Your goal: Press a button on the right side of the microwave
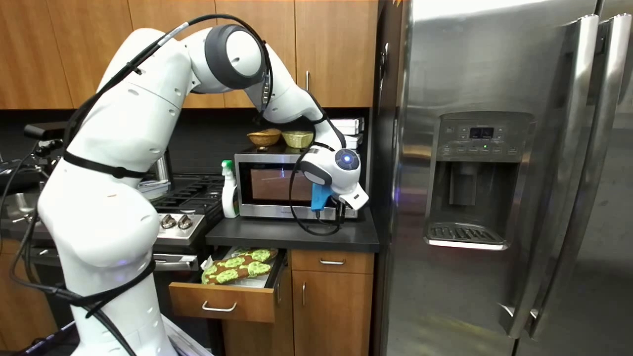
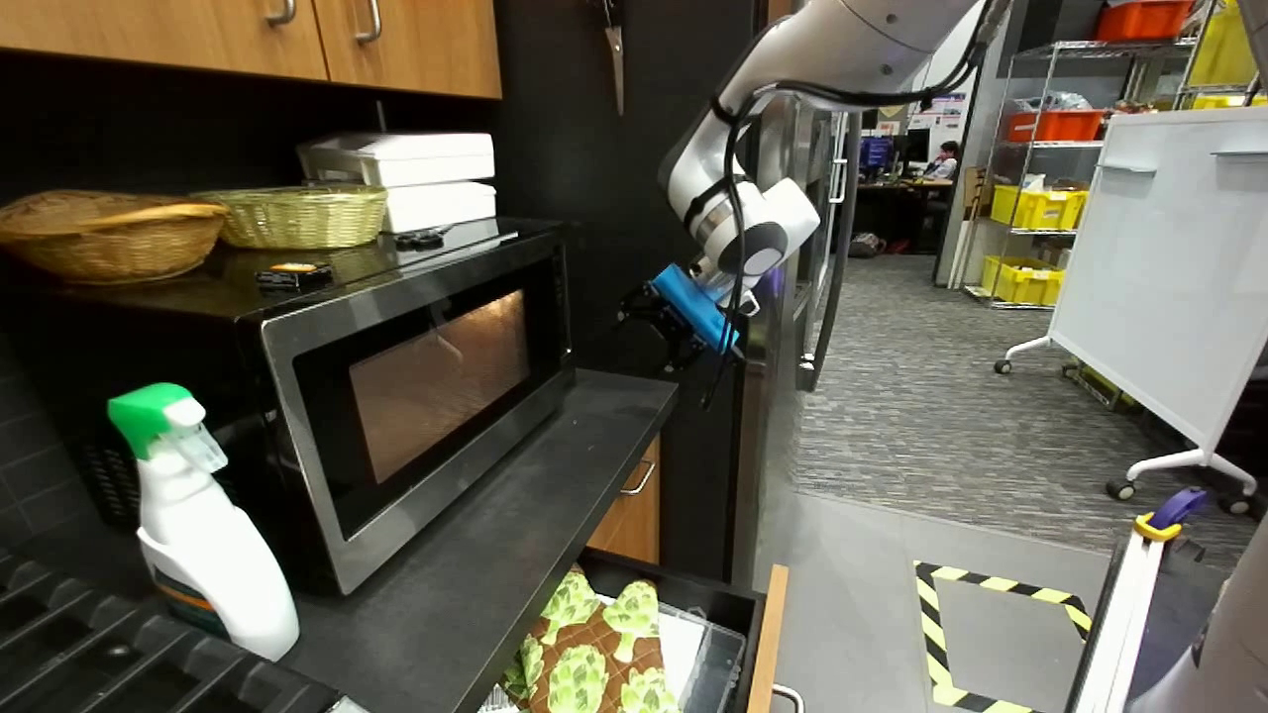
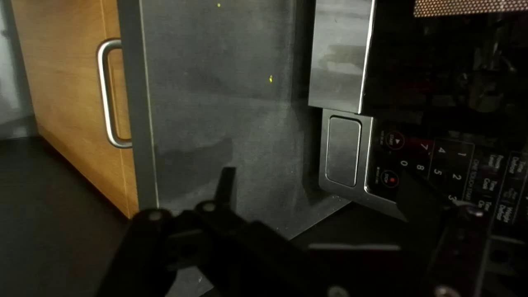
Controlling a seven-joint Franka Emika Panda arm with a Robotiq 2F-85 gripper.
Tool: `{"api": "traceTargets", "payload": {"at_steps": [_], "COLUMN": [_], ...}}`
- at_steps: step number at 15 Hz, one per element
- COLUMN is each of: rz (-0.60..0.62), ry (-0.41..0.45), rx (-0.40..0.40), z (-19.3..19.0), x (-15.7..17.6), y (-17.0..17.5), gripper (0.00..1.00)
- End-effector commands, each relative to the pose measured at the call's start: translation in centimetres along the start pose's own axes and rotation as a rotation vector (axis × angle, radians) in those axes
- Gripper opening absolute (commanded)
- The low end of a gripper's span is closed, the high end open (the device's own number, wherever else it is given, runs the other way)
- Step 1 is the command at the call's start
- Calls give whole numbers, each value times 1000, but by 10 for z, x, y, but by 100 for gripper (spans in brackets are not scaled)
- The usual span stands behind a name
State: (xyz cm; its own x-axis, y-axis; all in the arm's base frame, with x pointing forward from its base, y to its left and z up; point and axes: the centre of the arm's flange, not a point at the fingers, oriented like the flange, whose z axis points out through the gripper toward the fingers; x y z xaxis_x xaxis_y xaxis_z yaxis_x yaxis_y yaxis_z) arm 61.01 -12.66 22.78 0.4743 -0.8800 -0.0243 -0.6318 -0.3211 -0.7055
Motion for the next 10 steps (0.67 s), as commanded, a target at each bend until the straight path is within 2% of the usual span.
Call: {"api": "traceTargets", "payload": {"at_steps": [1,2,10], "rz": [12,-1,-1], "ry": [-17,-11,-17], "rx": [29,4,7], "z": [11,4,8], "x": [5,0,1], "y": [-3,0,0], "gripper": [100,100,100]}}
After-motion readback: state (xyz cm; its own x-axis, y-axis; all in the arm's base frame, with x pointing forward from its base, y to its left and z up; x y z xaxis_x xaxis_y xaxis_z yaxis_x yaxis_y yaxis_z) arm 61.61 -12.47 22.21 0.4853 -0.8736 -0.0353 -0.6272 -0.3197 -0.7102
